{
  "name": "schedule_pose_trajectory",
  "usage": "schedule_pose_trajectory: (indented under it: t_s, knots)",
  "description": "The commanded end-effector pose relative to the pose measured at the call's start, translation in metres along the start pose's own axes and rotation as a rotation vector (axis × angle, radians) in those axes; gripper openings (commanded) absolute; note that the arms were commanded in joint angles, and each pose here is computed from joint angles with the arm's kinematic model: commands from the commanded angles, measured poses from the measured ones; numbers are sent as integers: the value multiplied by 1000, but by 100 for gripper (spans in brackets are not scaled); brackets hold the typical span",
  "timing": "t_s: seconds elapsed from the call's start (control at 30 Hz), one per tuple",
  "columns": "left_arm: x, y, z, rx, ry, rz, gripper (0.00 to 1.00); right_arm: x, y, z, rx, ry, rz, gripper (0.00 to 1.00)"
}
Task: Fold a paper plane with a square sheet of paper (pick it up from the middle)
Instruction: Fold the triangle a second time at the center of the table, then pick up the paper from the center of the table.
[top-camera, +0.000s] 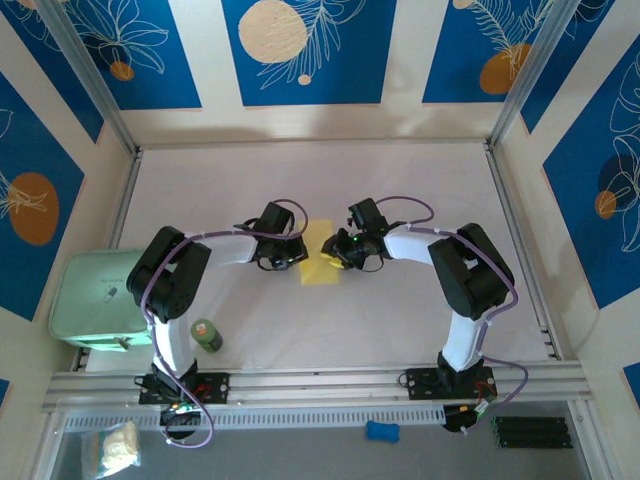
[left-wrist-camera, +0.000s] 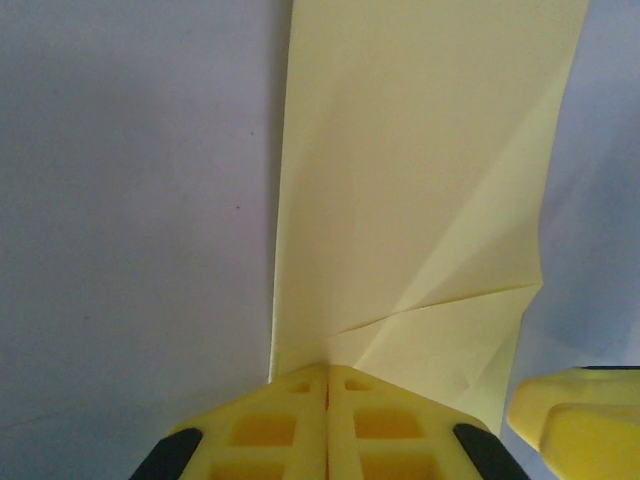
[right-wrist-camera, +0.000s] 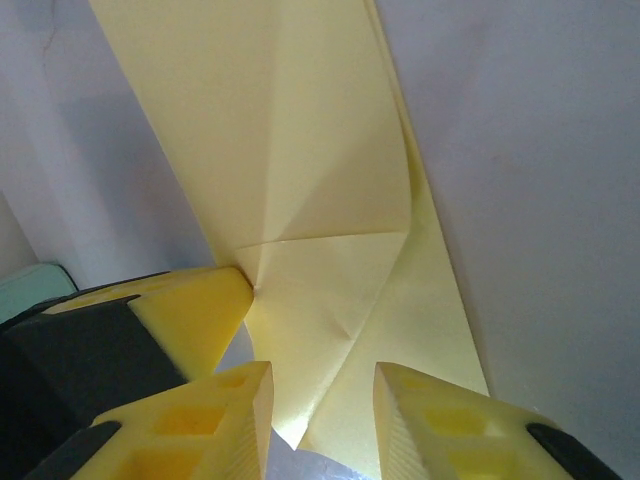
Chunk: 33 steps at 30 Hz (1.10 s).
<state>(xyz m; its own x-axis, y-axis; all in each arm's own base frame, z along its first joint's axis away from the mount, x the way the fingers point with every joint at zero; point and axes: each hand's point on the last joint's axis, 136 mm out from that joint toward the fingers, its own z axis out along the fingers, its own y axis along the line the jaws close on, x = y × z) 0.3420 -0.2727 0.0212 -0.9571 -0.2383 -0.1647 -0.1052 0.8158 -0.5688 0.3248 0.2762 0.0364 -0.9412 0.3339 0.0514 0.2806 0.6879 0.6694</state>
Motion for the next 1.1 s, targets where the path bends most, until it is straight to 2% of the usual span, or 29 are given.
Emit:
schedule_pose_trajectory:
  t_s: [0.0,0.67,1.07]
  knots:
    - [11,23,7,-50,33,-33,8,2,2,6,15,21,18,32]
    - [12,23,8,-37,40,-52,8,5,2,19,27,50,34,32]
    - [13,25,8,-38,37,-61,8,12,19,20,-79,78,-10,21]
